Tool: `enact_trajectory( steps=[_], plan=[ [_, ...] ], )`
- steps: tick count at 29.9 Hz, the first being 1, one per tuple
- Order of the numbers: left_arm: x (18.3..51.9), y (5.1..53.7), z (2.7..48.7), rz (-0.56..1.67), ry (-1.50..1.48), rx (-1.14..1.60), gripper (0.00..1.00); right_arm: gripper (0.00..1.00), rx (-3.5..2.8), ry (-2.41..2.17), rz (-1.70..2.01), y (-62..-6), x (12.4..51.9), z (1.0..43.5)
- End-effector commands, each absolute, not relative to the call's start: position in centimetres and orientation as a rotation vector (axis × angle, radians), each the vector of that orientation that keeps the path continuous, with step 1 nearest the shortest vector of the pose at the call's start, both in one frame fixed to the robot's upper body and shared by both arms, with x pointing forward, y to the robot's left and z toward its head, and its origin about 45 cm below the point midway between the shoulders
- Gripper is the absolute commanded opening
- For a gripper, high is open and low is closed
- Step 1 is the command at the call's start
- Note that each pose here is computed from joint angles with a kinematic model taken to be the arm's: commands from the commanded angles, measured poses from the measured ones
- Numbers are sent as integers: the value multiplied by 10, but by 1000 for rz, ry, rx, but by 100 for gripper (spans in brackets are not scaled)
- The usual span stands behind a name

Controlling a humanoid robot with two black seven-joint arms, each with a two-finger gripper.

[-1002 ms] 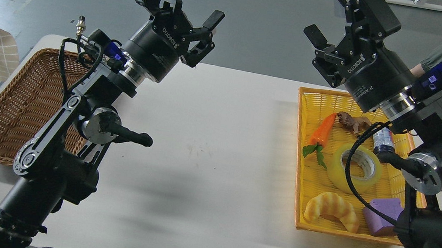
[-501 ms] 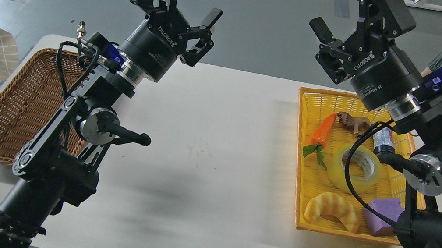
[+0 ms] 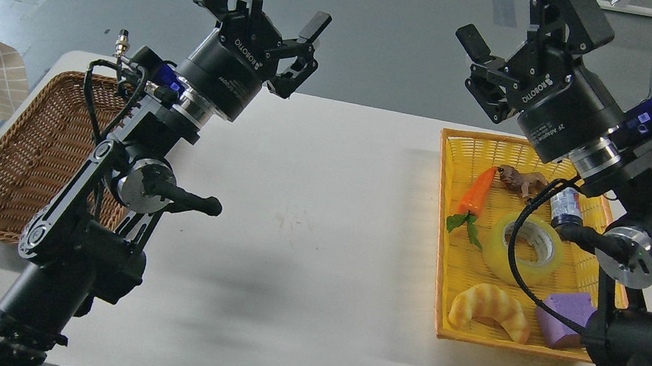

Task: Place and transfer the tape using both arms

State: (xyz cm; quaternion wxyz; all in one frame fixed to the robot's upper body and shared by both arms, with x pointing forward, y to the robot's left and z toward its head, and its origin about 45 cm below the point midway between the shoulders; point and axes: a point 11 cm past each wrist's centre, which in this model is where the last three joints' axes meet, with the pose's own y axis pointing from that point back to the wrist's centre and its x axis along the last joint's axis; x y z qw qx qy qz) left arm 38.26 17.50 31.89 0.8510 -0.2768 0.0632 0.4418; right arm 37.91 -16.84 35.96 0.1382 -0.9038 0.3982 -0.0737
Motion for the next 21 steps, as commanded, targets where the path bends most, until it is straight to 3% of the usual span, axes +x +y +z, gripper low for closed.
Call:
enact_trajectory(
  steps=[1,21],
  plan=[
    [383,176,320,929,145,-596,98,100,-2616,1150,-212,-168,379,359],
    [383,175,321,924,145,-596,98,100,-2614,1167,-208,-169,380,359]
  ],
)
